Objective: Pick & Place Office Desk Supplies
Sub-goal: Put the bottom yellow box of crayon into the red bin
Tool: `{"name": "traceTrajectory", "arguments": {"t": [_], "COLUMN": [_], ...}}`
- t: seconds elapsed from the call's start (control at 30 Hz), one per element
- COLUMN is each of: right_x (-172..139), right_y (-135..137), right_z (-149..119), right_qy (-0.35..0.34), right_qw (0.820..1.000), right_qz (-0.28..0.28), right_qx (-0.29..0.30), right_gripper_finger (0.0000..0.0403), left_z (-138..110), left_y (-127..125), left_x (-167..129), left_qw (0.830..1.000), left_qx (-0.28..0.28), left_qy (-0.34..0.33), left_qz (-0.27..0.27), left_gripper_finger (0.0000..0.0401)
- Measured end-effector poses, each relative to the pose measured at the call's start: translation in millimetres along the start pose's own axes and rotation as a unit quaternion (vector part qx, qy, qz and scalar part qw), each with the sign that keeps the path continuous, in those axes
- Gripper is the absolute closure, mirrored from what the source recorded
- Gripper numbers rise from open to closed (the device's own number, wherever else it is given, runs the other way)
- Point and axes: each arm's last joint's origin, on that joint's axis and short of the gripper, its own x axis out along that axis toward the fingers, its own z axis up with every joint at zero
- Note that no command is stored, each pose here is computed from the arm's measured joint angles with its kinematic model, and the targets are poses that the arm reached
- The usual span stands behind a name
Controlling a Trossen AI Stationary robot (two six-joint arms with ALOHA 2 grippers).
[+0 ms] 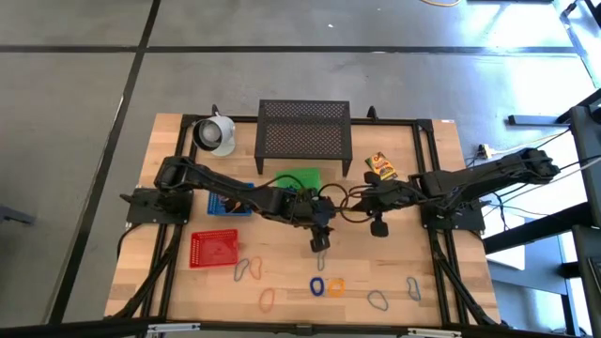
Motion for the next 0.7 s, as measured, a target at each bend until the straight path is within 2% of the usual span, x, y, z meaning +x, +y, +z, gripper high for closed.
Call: {"name": "traceTrajectory", "arguments": {"t": [0.23,0.33,0.43,0.7], "right_x": [-1,-1,-1,-1], "right_y": [0,0,0,0], "right_z": [1,1,1,3], "right_qy": [0.001,0.0,0.0,-0.007], "right_qw": [1.0,1.0,1.0,1.0], "right_qz": [0.001,-0.003,-0.007,-0.007], "right_qx": [-0.008,-0.009,-0.009,-0.01], "right_gripper_finger": [0.0403,0.0403,0.0403,0.0403], "left_z": [-3,-1,-1,4], "left_y": [6,6,8,20], "left_x": [0,1,8,21], "left_qw": [0.998,0.998,0.999,0.999], "left_qx": [0.02,0.031,0.024,0.006], "left_qy": [0.003,-0.004,0.0,-0.018], "left_qz": [0.056,0.056,0.041,0.041], "left_gripper_finger": [0.0191,0.0191,0.0191,0.0191]}}
